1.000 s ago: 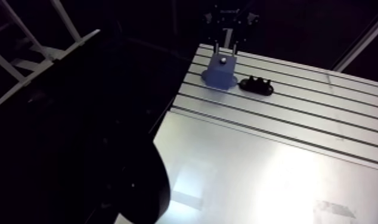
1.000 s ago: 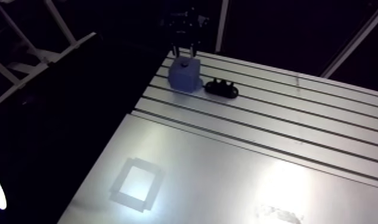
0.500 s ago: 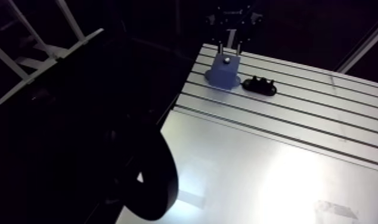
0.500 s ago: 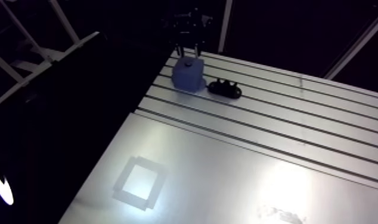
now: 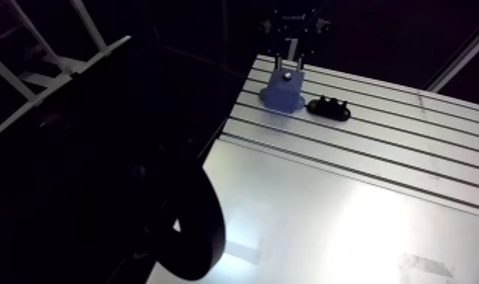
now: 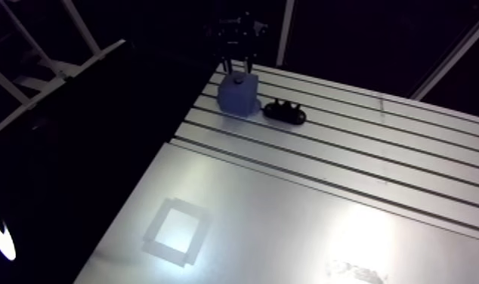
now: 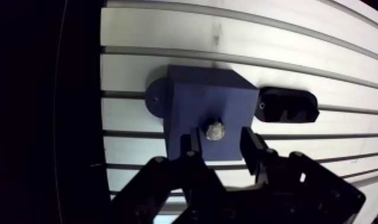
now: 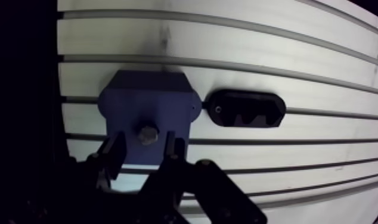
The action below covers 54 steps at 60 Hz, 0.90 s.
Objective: Pick up the M10 bolt and insert it into the hex recess until seated.
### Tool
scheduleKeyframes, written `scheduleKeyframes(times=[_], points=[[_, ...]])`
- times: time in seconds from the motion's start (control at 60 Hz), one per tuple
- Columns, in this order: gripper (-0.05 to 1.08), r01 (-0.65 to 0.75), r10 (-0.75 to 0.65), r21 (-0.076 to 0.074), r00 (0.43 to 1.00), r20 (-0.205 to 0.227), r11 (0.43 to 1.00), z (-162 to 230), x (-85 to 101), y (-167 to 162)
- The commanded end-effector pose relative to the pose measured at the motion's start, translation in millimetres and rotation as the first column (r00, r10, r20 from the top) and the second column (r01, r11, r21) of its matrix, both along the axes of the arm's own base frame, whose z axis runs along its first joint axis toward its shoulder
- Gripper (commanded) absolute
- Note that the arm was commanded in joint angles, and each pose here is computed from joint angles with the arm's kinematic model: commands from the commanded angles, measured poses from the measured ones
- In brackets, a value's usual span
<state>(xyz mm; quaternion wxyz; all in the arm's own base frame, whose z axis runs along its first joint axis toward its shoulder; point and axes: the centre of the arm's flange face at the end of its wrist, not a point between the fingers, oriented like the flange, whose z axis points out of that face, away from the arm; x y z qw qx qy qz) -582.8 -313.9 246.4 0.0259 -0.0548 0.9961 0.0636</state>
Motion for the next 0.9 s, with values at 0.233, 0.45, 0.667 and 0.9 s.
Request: scheduleKeyframes(times=[0.233,0.45,0.667,0.9], points=[[0.52,0.002,-0.002,0.004,1.000,0.013,1.000,-6.2,2.8,2.8],[0.55,0.003,-0.003,-0.004,1.000,0.018,1.000,-7.6,3.3,2.1],[0.55,0.003,-0.003,-0.011,1.000,0.019,1.000,-7.2,3.1,1.3],[0.56,0.005,-0.005,-0.011,1.000,0.019,1.000,-7.2,2.6,2.2]])
